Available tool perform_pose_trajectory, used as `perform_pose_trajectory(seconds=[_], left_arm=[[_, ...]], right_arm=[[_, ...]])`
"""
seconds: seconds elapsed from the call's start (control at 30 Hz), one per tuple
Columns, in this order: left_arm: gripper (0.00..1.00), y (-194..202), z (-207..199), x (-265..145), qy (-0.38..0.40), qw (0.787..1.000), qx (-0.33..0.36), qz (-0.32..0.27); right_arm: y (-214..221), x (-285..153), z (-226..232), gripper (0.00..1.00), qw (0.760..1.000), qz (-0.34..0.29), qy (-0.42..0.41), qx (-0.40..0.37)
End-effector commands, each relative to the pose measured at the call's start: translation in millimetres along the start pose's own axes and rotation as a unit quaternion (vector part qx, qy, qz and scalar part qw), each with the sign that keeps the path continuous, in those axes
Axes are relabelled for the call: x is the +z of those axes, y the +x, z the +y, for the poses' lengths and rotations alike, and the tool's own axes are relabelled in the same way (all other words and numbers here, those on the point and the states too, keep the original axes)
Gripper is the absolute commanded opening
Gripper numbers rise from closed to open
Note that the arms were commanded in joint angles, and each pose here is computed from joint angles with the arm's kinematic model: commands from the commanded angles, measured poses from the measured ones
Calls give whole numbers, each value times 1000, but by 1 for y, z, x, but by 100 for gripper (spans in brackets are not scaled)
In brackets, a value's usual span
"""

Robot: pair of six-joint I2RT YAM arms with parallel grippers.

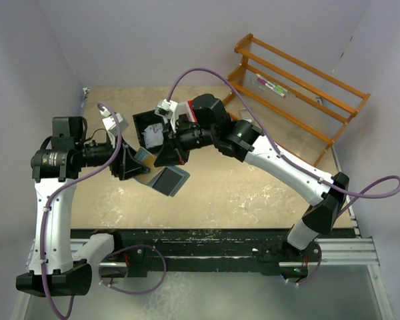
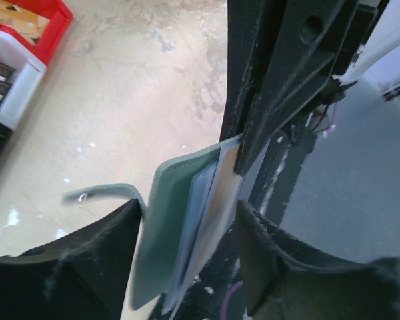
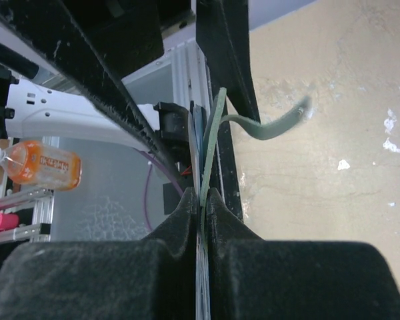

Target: Take the credit cards out of the card holder

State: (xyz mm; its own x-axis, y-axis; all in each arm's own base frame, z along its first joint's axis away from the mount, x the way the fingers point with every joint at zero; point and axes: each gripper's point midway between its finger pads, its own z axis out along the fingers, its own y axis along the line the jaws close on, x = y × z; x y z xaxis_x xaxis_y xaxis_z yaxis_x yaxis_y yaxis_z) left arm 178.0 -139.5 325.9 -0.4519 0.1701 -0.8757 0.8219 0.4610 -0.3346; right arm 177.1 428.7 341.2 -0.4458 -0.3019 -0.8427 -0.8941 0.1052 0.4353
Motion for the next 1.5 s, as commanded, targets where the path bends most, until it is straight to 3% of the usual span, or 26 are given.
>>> perform_pose_trajectory(seconds=[0.0,0.03,0.17,0.33,0.57,0.73,0.9,1.07,1.1,1.17,1.27,1.33,1.47], left_arm=[[77,-5,2,0,1,1000,5,-1],[87,-5,9,0,-17,1000,7,2],[99,-9,27,-3,-69,998,-7,5],[98,-14,12,1,-22,999,-49,-1],[89,-30,-25,4,110,987,-114,-31],[78,-40,-34,4,154,977,-141,-47],[45,-36,-30,6,143,978,-144,-50],[18,-29,-21,11,118,980,-155,-49],[13,-30,-19,11,114,980,-157,-50],[3,-32,-19,11,115,978,-165,-49],[1,-37,-22,10,135,972,-186,-47],[1,-40,-26,9,156,966,-202,-47],[1,-47,-32,6,179,959,-215,-48]], right_arm=[[-40,-19,22,0,996,-48,-30,-61],[-41,-22,20,0,996,-51,-27,-63],[-46,-38,18,0,995,-72,-20,-73],[-52,-51,17,0,993,-86,-19,-83],[-53,-50,17,0,993,-83,-30,-82],[-52,-43,15,0,994,-76,-40,-72],[-55,-40,13,0,994,-79,-39,-65],[-56,-36,12,0,994,-80,-46,-54],[-56,-36,12,5,994,-81,-47,-51],[-54,-34,9,24,994,-85,-49,-45],[-48,-36,5,44,993,-95,-59,-23],[-41,-41,4,50,991,-108,-74,-7],[-29,-49,11,51,984,-134,-115,25]])
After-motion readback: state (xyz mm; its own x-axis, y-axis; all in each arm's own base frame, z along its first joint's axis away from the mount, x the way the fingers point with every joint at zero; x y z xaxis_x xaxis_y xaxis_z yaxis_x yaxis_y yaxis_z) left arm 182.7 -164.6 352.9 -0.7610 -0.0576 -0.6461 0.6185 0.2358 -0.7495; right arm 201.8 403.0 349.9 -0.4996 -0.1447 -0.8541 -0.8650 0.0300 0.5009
